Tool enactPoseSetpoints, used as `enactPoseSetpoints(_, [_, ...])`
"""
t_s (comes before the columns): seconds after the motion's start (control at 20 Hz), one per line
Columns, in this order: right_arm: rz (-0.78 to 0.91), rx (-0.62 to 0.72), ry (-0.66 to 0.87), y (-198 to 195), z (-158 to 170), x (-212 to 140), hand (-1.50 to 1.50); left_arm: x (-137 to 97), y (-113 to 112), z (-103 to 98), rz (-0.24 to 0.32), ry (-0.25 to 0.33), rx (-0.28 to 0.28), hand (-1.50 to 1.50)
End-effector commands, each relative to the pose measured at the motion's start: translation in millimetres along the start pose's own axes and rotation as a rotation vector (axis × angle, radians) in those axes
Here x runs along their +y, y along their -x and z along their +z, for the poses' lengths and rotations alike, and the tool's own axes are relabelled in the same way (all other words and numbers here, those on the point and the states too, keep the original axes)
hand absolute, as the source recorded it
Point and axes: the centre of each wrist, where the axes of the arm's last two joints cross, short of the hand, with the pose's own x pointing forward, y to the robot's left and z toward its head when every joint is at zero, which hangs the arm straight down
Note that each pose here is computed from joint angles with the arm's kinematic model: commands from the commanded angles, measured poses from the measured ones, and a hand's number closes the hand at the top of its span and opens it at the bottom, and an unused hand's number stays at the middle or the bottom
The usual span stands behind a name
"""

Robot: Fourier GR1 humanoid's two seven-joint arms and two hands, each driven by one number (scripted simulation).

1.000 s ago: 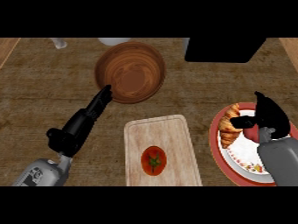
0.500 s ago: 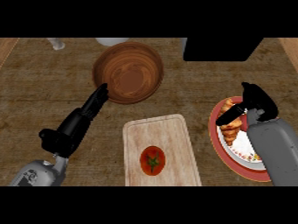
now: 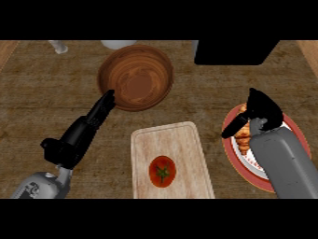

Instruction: Pick the croissant from the plate and place it in the bowl

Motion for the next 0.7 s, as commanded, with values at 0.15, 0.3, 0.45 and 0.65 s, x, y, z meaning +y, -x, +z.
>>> enactPoseSetpoints(0.15, [0.072, 0.152, 0.092, -7.2, 12.2, 3.2, -1.50, -5.1, 4.2, 6.1, 0.005, -0.011, 0.000, 0.00])
enactPoseSetpoints(0.3, [0.137, 0.202, 0.125, -0.2, -5.8, 7.6, -1.50, -9.7, -12.1, -3.3, 0.010, -0.004, -0.007, 0.00])
enactPoseSetpoints(0.45, [0.137, 0.227, 0.143, 6.5, -21.4, 30.5, -1.50, -2.8, 2.3, -4.3, -0.003, 0.003, -0.004, 0.00])
enactPoseSetpoints(0.65, [0.124, 0.232, 0.146, 6.2, -1.3, 34.5, -1.50, -11.5, 2.9, -9.4, -0.002, -0.006, -0.008, 0.00])
